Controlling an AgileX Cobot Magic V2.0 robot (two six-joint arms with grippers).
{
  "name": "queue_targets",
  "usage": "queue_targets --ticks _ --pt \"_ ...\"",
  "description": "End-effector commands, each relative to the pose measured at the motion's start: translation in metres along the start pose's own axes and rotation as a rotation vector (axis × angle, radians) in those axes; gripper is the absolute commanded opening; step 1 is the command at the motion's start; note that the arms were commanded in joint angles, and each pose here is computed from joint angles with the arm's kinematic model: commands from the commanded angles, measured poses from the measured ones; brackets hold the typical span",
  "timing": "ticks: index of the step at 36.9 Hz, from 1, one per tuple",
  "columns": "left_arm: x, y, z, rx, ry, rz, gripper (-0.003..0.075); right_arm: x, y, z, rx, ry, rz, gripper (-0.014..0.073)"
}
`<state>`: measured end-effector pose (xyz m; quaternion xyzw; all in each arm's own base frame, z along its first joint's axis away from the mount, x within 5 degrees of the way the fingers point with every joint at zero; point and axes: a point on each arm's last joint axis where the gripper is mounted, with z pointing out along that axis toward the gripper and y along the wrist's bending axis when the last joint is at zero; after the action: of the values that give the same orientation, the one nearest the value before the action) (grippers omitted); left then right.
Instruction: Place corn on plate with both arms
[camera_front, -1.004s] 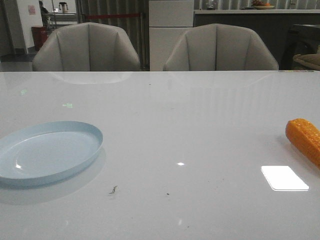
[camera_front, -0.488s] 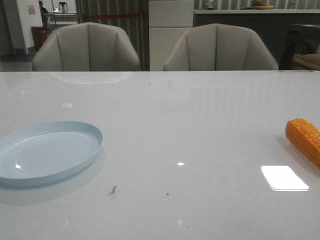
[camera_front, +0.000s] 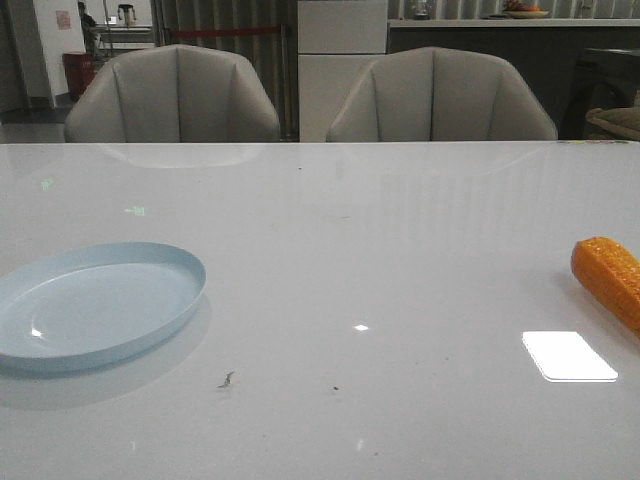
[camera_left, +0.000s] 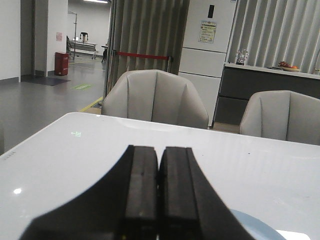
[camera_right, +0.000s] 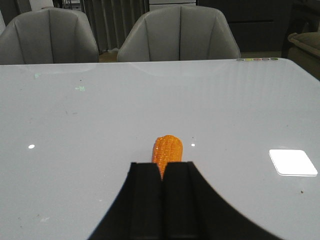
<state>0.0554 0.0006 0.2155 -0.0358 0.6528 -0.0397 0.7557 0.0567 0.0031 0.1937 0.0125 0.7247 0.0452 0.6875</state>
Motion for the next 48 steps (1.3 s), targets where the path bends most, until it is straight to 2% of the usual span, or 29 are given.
queue_targets --ticks 1,4,7,12,15,18,25,31,42,45,48 --pt "0.000 0.002 -0.002 -0.015 -0.100 -0.015 0.0094 -0.018 0.001 -0.004 -0.003 -0.151 -0.011 0.0058" --pt "-0.008 0.001 -0.002 0.002 -0.124 0.001 0.0094 -0.024 0.001 -0.006 -0.006 -0.171 0.008 0.0058" --pt "-0.023 -0.003 -0.003 0.037 -0.152 0.040 0.0094 -0.043 0.003 -0.011 -0.012 -0.224 0.007 0.0058" --pt "-0.064 -0.010 -0.009 0.095 -0.234 0.077 0.0094 -0.096 0.008 -0.033 -0.028 -0.351 0.005 0.0058" --pt "-0.089 -0.013 -0.010 0.120 -0.234 0.078 0.0094 -0.124 0.011 -0.043 -0.035 -0.360 0.003 0.0058" --pt "-0.111 -0.017 -0.005 0.139 -0.170 0.080 0.0094 -0.142 0.013 -0.043 -0.038 -0.320 0.001 0.0058" --pt "-0.149 -0.026 0.027 0.148 -0.005 0.092 0.0094 -0.170 0.016 -0.014 -0.034 -0.115 0.003 0.0058" --pt "-0.143 -0.030 0.063 0.142 0.123 0.099 0.0094 -0.168 0.016 0.021 -0.023 0.013 0.007 0.0058" --pt "-0.111 -0.033 0.100 0.136 0.345 0.110 0.0110 -0.151 0.014 0.061 -0.008 0.190 0.011 0.0058" --pt "-0.104 -0.033 0.107 0.134 0.385 0.112 0.0153 -0.148 0.014 0.068 -0.006 0.217 0.011 0.0058" --pt "-0.096 -0.033 0.115 0.132 0.430 0.114 0.0250 -0.144 0.013 0.075 -0.003 0.251 0.012 0.0063"
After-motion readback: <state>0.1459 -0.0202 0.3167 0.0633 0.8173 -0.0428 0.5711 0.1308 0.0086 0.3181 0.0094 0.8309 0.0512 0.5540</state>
